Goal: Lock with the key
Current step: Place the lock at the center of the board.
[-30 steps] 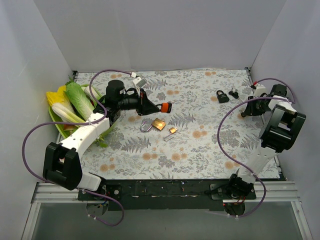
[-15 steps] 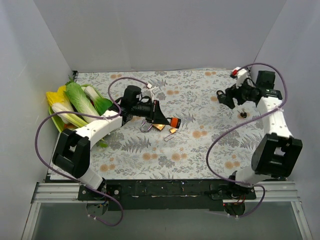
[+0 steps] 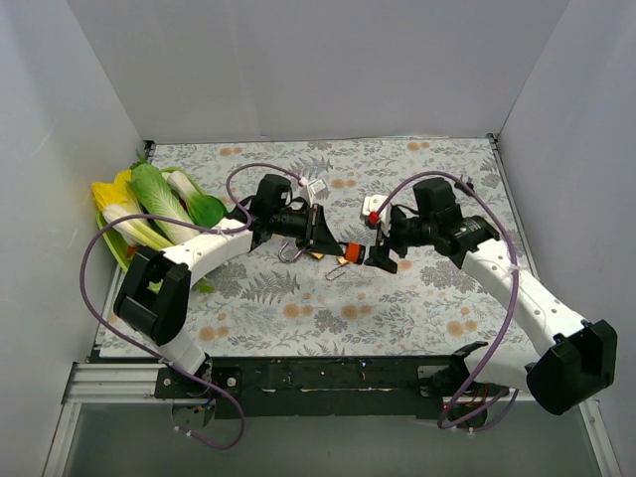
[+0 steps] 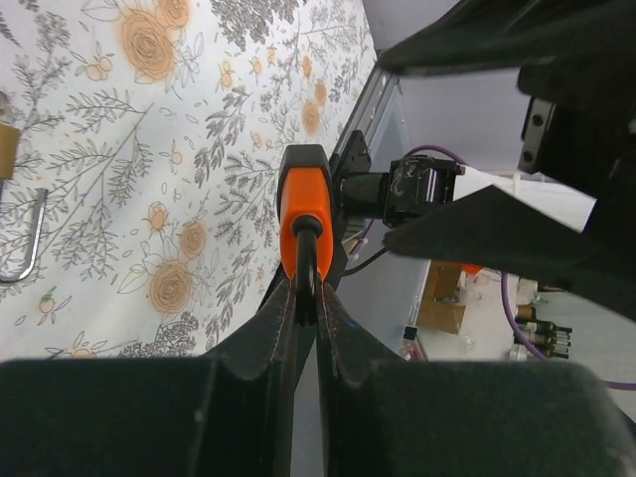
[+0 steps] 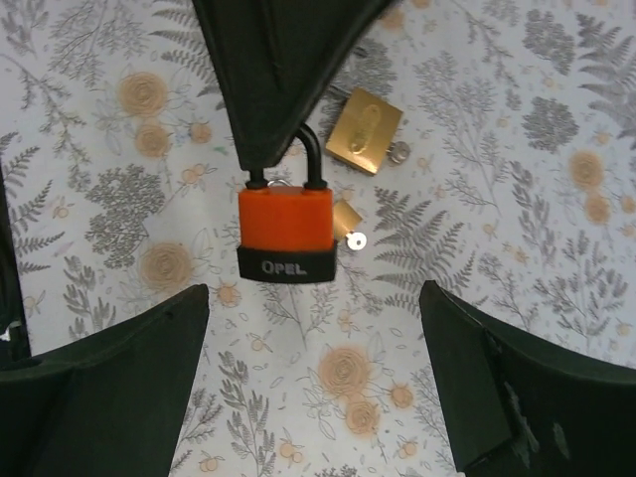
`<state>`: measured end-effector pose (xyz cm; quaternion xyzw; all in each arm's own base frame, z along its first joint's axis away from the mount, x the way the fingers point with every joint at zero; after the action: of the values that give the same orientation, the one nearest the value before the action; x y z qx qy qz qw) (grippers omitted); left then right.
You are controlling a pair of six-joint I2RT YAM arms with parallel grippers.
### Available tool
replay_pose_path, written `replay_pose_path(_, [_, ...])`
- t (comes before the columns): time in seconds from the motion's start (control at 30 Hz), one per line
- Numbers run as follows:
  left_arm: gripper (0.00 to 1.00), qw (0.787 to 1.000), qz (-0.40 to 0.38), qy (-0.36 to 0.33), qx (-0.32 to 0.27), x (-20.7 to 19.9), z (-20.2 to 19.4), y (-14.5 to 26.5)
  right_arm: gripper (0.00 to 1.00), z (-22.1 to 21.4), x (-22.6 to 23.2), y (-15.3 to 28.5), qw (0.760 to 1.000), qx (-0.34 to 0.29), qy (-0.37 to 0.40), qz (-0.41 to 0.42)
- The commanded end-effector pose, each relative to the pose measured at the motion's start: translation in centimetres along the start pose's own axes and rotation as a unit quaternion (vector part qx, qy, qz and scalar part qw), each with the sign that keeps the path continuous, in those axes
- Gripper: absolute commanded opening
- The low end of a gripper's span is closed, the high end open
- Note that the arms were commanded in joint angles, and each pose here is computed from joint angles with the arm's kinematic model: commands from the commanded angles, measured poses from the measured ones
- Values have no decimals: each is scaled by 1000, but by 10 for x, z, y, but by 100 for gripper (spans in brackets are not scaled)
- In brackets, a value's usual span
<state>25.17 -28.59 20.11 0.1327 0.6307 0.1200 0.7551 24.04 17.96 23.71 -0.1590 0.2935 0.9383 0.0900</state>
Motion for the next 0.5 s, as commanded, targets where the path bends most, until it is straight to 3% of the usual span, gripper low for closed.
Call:
replay_pose_path(0.0, [0,997,-50,-62,16,-42,-13,4,94,13,15,-14,999,-13,29,16])
replay_pose_path(0.17, [0,996,-53,-67,16,-44,-16,5,94,14,22,-26,999,-12,36,36])
replay_pose_path(0.47, [0,995,-65,-70,17,-48,-18,6,77,0,33,-35,998,10,37,43])
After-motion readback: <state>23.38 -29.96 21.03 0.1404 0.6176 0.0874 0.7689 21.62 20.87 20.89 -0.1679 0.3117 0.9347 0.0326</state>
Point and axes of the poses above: each gripper's point midway between its finger pads, its own y axis back along the fingers, its own x axis along the line the jaws close on, z = x × y, the point moved 5 cm from there along y, back along the fingers, and after that the axes turned 12 degrees about y, right-handed, at the moved point
